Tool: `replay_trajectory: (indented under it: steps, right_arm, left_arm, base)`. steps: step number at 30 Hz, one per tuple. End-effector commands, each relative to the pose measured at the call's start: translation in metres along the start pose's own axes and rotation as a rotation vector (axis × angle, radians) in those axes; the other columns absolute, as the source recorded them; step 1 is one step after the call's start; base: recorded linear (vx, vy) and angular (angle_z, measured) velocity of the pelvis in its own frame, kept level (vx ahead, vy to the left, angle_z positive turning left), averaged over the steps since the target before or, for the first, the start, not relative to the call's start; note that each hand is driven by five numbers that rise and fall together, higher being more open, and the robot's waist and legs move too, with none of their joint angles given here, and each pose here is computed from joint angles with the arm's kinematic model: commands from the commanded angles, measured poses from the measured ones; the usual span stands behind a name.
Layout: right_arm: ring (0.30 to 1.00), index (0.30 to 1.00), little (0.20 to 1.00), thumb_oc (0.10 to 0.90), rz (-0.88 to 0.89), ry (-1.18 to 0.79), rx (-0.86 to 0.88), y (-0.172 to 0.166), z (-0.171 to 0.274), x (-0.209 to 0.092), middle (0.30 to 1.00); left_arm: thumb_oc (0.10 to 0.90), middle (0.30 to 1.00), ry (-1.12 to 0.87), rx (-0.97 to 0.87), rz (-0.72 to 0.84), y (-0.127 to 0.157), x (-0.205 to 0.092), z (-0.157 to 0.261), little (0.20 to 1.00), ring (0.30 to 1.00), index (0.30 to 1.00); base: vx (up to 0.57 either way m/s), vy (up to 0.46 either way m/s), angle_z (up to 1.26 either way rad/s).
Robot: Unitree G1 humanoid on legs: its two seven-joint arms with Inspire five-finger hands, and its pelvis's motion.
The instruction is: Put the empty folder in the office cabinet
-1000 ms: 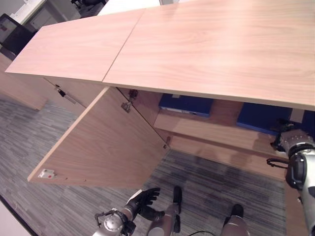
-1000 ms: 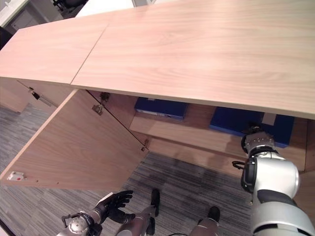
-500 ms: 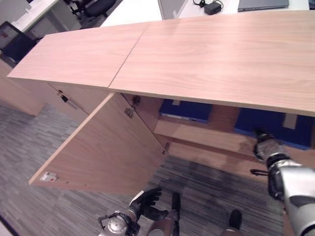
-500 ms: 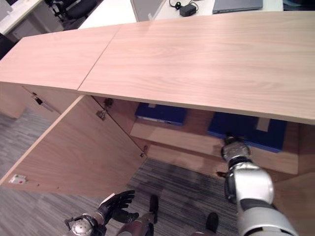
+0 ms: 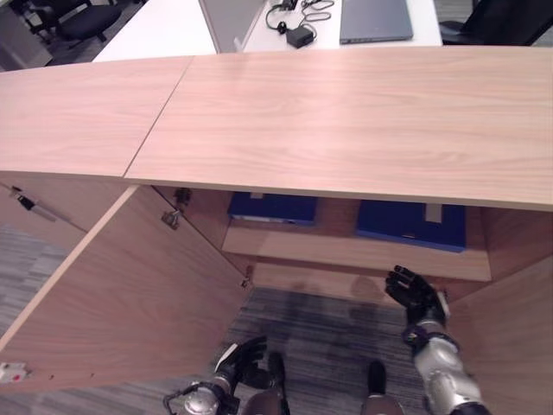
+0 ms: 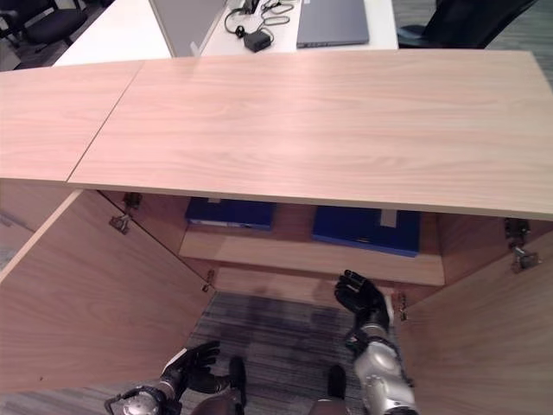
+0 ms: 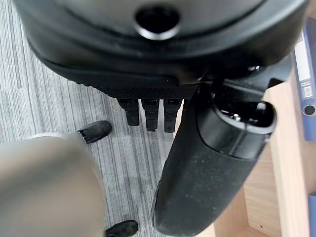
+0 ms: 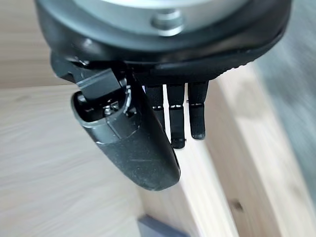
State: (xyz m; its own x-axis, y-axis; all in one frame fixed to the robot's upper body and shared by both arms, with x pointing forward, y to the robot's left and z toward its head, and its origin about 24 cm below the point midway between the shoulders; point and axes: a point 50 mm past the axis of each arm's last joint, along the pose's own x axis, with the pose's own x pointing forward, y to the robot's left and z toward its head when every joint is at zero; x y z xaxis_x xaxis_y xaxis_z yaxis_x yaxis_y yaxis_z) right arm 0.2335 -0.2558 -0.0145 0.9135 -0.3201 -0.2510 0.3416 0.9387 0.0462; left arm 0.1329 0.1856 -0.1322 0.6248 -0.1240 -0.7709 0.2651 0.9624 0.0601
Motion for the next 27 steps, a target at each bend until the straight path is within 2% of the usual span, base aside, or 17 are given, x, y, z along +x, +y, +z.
replay_trajectory:
  steps: [1, 2, 3, 6, 7, 12, 22, 27]
  right_arm:
    - [0.300, 0.300, 0.300, 0.400, 0.150, -0.343, -0.199, 0.025, 0.071, 0.015, 0.300]
    - [0.300, 0.300, 0.300, 0.400, 0.132, -0.346, -0.290, 0.020, 0.072, 0.018, 0.300]
    - [0.300, 0.300, 0.300, 0.400, 0.132, -0.347, -0.292, 0.020, 0.072, 0.018, 0.300]
    - [0.300, 0.300, 0.300, 0.400, 0.102, -0.368, -0.436, 0.011, 0.080, 0.022, 0.300]
    - [0.300, 0.300, 0.300, 0.400, 0.064, -0.357, -0.531, 0.003, 0.081, 0.029, 0.300]
    - [0.300, 0.300, 0.300, 0.400, 0.017, -0.325, -0.565, -0.003, 0.087, 0.044, 0.300]
    - [0.300, 0.300, 0.300, 0.400, -0.066, -0.207, -0.746, -0.016, 0.106, 0.080, 0.300]
    - [0.300, 0.300, 0.300, 0.400, -0.080, -0.200, -0.777, -0.016, 0.117, 0.087, 0.300]
  left_arm:
    - [0.800, 0.900, -0.007, 0.124, 0.010, 0.009, 0.005, 0.004, 0.900, 0.900, 0.900]
    - [0.800, 0.900, 0.012, 0.120, 0.020, 0.010, 0.005, 0.000, 0.900, 0.900, 0.900]
    - [0.800, 0.900, 0.011, 0.120, 0.021, 0.010, 0.005, 0.000, 0.900, 0.900, 0.900]
    - [0.800, 0.900, 0.029, 0.127, 0.030, 0.013, 0.005, -0.003, 0.900, 0.900, 0.900]
    - [0.800, 0.900, 0.036, 0.142, 0.020, 0.013, 0.004, -0.006, 0.900, 0.900, 0.900]
    - [0.800, 0.900, 0.039, 0.156, 0.005, 0.014, 0.002, -0.007, 0.900, 0.900, 0.900]
    - [0.800, 0.900, 0.071, 0.240, -0.010, 0.017, 0.001, -0.013, 0.900, 0.900, 0.900]
    - [0.800, 0.900, 0.073, 0.254, -0.007, 0.018, 0.000, -0.014, 0.900, 0.900, 0.900]
  base:
    - [0.02, -0.045, -0.04]
    - [0.00, 0.000, 0.00]
    - [0.00, 0.000, 0.00]
    - [0.01, -0.027, -0.03]
    - [0.00, -0.030, 0.00]
    - [0.00, 0.000, 0.00]
    - [-0.04, -0.003, 0.05]
    - [-0.02, -0.001, 0.09]
